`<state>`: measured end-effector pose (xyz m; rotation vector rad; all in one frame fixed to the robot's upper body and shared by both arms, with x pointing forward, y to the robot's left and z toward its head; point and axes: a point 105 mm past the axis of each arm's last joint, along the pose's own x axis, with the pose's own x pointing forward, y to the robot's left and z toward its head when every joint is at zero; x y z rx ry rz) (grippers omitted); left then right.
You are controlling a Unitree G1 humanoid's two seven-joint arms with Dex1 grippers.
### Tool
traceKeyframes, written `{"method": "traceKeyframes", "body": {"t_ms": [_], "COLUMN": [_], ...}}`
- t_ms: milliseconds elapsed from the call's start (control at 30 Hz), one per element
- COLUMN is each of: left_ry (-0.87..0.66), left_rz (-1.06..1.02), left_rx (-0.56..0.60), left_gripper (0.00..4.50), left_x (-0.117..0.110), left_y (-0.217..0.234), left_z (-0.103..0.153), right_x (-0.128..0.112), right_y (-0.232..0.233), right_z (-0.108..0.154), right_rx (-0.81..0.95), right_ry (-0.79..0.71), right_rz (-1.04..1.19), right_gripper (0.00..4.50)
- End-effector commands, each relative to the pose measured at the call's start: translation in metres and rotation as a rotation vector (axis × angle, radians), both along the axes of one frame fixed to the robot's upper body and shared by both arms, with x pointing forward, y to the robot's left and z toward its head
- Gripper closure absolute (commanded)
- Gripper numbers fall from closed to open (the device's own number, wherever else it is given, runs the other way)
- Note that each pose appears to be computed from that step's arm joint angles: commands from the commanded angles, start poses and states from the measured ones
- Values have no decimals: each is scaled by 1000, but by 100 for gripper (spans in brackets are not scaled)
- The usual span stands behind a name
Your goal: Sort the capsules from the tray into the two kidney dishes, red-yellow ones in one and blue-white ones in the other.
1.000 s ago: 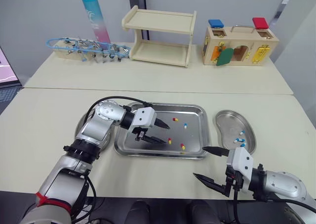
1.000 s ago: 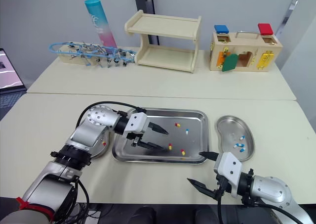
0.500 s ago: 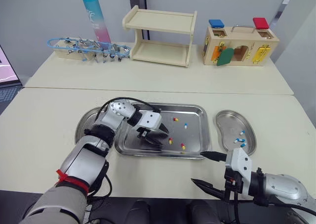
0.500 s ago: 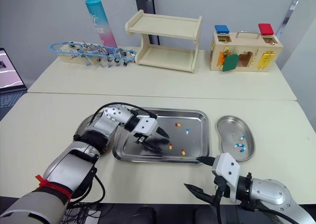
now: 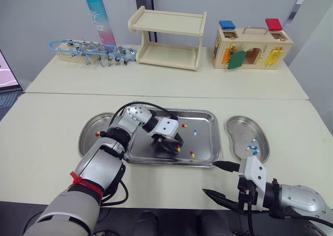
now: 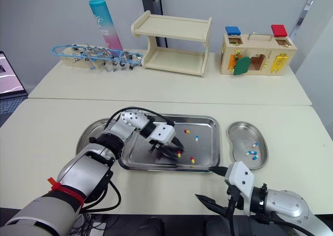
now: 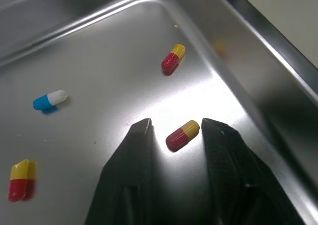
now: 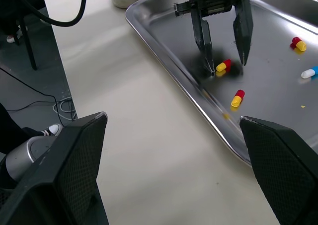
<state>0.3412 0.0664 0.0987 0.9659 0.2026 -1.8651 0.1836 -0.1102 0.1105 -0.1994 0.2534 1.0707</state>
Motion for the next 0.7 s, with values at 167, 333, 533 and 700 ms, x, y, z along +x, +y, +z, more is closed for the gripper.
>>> {"method": "traceKeyframes", "body": {"t_ms": [167,333,533,700], "left_ry": [37,48,64,99], "left_rz": [2,31,85,230], "left_rx": [88,31,-107,-297], "left_gripper": [448,448,448,448], "left_x": [-4,-1,3,14], "left_y": [10,8,3,10], "left_z": [-13,-5,22,62], "right_x": [-2,2,8,10], "right_y": [3,0,-1,3], "right_z": [11,9,9,9], "right_rx": [17,-17,-16,-3], "right_ry": [-49,-80,-106,-107], "right_rz": [17,20,15,19], "right_gripper": [0,0,0,0]}}
